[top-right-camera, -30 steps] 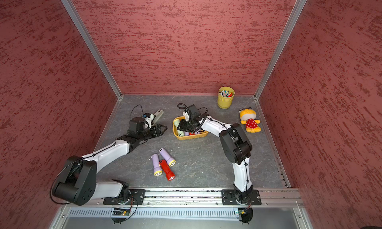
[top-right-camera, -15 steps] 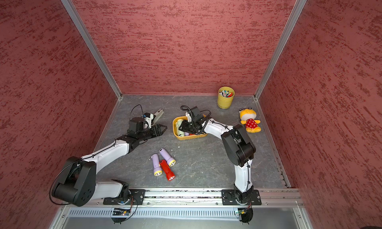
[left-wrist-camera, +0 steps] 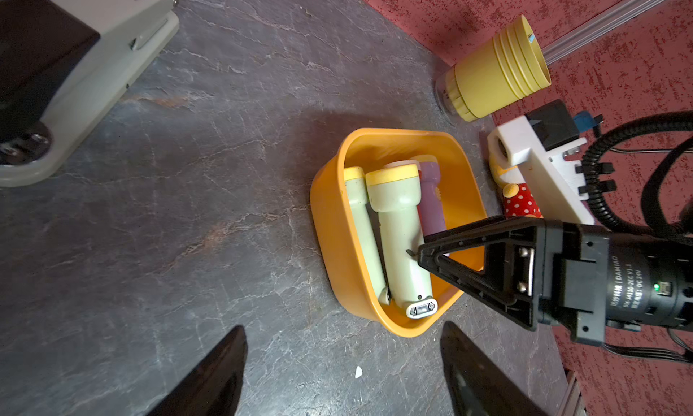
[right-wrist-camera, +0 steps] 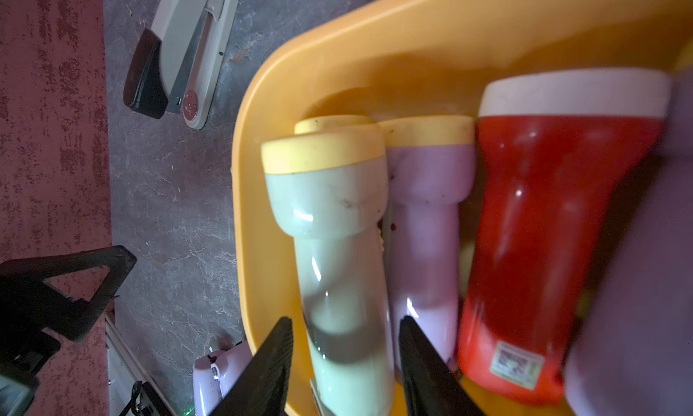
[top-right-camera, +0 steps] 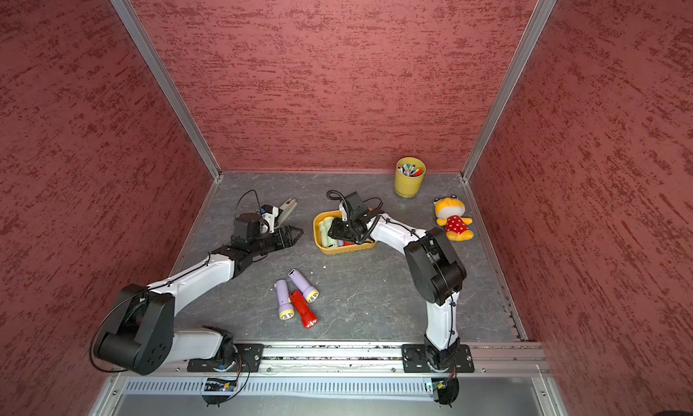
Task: Put the flashlights into the storage boxes
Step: Place the flashlight at the storage box.
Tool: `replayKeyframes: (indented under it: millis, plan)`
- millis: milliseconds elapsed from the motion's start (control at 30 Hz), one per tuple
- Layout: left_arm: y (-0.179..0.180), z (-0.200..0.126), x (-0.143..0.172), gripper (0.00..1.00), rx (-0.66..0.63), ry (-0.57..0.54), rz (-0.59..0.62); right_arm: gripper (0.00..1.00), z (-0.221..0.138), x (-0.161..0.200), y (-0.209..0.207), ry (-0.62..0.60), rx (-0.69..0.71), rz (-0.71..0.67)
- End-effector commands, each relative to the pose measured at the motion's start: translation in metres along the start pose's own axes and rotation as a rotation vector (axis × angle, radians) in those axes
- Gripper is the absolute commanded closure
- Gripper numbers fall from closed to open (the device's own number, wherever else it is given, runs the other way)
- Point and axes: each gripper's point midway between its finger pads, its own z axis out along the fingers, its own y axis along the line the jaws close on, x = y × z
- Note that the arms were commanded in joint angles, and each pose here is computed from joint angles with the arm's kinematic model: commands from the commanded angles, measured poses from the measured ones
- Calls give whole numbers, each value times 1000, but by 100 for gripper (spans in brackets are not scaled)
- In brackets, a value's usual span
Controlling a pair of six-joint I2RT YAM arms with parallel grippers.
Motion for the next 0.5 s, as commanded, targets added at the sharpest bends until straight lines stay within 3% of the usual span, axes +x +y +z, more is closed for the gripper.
replayKeyframes:
  millis: [0,167,467]
  plan:
    - [-4,-3,-7,19,10,-17,24,52,-27,-17,13,-76,24,-39]
    - [-3,-1,-7,19,11,-14,21,52,-32,-23,16,-105,42,-69]
    - [-2,-1,-5,19,4,-12,21,49,-13,-25,9,-67,130,-115]
